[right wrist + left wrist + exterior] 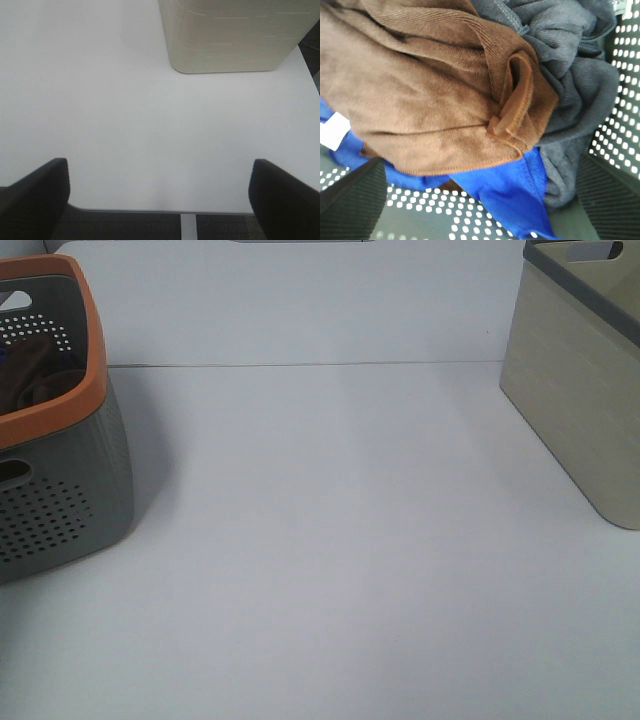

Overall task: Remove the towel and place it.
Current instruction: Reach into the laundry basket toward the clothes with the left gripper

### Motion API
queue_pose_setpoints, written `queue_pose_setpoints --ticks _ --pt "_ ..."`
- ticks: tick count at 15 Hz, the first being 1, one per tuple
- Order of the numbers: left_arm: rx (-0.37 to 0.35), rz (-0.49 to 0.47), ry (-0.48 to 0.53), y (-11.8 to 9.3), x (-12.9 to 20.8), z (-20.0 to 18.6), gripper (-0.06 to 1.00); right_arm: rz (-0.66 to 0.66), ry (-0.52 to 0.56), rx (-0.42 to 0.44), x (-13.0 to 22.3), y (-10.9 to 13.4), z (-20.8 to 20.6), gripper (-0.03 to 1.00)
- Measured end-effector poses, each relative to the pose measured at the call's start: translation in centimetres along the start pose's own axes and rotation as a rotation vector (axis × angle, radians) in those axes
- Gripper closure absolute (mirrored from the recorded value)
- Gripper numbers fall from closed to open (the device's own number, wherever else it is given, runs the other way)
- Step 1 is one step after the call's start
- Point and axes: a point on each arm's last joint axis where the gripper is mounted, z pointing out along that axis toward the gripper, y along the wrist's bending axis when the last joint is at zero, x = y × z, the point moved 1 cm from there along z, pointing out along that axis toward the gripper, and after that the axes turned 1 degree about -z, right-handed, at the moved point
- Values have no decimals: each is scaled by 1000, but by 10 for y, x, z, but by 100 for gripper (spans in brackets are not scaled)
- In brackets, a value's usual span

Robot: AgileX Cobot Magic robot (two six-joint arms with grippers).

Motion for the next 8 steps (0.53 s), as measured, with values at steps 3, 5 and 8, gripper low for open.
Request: queue_pose_setpoints --ticks 3,5,8 --pt "59 26 27 -8 -6 23 -3 0 0 0 0 0 0 11" --pt "53 52 32 -14 -11 36 -3 0 0 0 0 0 0 11" --pt "22 63 62 -21 -9 57 1 0 0 0 0 0 0 11"
